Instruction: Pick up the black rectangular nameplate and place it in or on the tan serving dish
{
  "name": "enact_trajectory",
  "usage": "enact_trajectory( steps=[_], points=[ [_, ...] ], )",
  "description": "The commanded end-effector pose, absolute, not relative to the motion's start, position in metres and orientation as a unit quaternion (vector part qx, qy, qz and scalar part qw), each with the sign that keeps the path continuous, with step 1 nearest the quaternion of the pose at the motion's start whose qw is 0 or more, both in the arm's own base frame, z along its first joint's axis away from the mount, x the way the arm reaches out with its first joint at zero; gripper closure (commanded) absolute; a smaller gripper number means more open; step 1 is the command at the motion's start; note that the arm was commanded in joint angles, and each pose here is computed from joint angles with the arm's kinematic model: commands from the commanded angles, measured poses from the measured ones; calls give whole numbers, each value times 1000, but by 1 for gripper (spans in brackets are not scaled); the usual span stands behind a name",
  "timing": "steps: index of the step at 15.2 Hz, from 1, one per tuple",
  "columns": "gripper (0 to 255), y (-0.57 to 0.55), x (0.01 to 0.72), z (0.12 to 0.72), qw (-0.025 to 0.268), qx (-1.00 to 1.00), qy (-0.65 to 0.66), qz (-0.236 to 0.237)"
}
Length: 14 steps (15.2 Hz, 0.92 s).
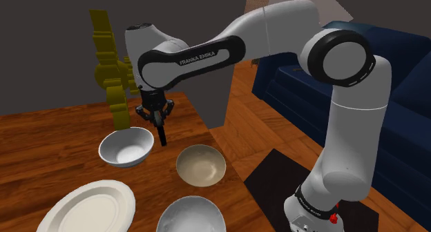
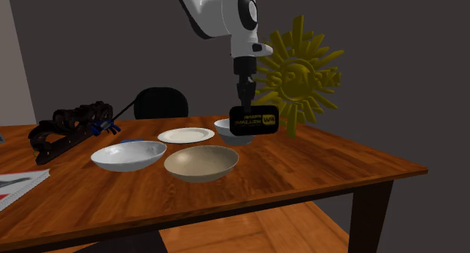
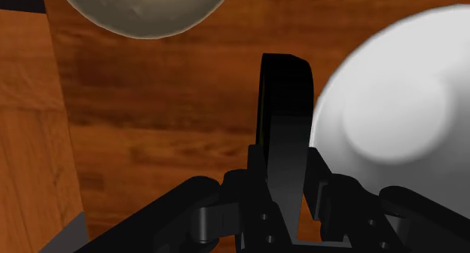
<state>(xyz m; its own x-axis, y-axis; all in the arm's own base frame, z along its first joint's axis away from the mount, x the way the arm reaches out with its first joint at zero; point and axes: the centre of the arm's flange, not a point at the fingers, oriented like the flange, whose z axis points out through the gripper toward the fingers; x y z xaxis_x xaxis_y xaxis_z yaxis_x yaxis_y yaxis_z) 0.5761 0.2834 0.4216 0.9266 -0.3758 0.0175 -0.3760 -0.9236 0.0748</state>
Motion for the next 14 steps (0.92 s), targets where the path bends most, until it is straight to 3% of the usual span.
enact_trajectory(
  steps=[1, 8, 14],
  points=[
    [255, 283, 576, 434, 38, 981, -192, 1],
    [255, 283, 576, 469, 38, 981, -192, 1],
    [255, 269, 499, 483, 38, 981, -192, 1]
  ],
)
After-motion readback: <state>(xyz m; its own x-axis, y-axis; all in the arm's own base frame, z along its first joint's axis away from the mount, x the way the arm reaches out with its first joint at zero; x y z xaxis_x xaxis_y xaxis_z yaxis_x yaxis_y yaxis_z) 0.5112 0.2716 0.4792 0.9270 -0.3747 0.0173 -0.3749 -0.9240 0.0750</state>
